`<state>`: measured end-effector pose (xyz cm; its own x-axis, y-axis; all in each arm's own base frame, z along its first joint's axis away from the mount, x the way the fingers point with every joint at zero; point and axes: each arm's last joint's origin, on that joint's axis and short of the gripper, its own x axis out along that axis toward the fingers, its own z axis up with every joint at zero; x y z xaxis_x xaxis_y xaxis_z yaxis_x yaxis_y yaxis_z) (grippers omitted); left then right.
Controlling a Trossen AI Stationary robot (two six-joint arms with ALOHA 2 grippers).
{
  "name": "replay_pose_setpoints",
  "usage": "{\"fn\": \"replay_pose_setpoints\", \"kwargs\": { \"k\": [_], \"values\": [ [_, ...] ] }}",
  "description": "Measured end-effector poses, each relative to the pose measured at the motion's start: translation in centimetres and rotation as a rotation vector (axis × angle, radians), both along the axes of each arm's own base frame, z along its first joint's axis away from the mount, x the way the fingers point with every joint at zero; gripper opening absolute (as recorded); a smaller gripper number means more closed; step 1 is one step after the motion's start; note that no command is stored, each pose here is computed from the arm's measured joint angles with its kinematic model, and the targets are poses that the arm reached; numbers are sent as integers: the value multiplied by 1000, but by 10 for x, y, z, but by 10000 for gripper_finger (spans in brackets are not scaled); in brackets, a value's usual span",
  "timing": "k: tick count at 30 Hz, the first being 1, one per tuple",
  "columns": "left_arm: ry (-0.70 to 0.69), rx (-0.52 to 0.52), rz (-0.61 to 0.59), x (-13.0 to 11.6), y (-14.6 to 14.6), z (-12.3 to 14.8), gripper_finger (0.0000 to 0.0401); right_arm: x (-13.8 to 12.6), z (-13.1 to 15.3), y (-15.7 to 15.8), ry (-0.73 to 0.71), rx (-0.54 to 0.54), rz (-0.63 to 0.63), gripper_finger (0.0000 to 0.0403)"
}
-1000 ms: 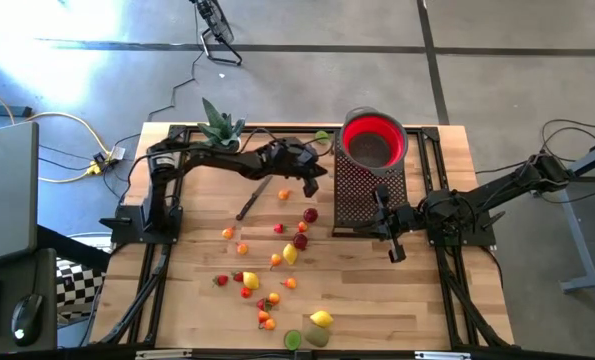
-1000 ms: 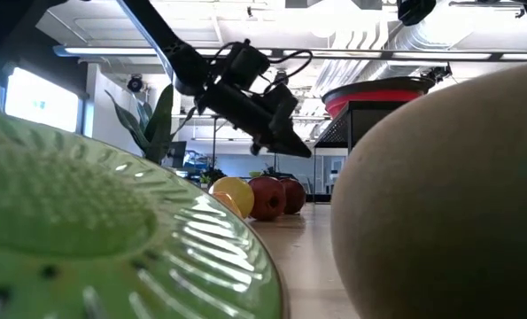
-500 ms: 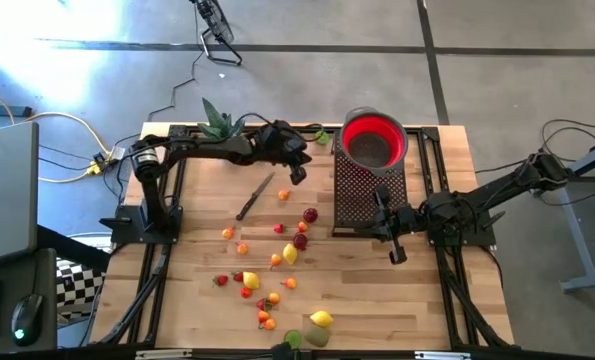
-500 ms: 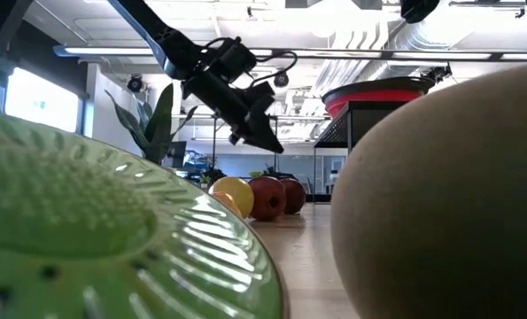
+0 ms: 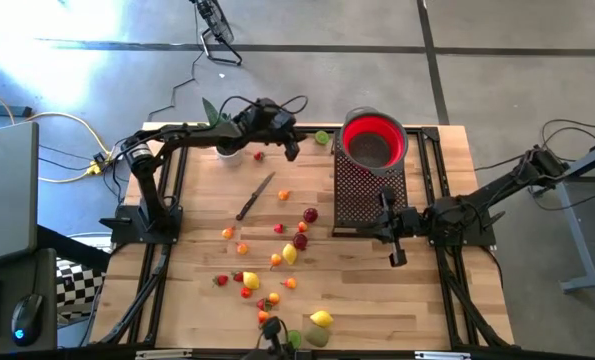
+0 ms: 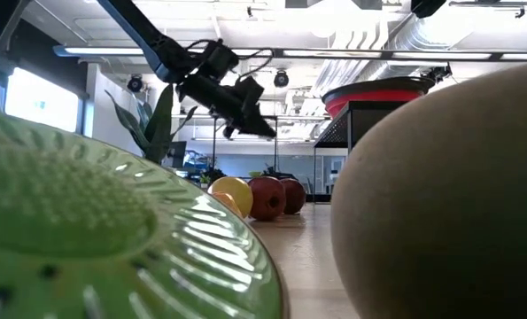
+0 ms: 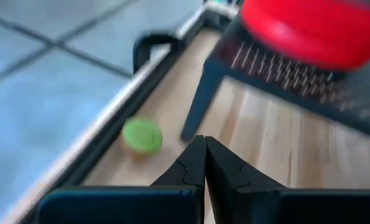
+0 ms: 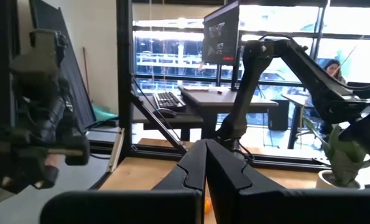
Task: Pick & Place Fruit
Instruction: Put the kiwi into the strainer bowl on the shelf
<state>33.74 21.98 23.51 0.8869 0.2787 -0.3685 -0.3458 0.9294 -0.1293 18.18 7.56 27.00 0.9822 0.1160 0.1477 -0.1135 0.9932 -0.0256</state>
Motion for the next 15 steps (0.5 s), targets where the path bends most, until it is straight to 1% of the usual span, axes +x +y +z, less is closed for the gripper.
{"fn": "replay_pose_setpoints", "kwargs": {
  "k": [4,9,12,15],
  "values": [
    [-17,56,-19,9,3,24,0,0,0,1,-1,-5,5,2],
    [112,122,25,25,13,49,0,0,0,1,0,-4,0,2],
    [142,117,25,32,25,63,0,0,0,0,1,-3,-15,2],
    [153,107,43,37,39,68,0,0,0,0,5,-2,-17,3]
  ]
}}
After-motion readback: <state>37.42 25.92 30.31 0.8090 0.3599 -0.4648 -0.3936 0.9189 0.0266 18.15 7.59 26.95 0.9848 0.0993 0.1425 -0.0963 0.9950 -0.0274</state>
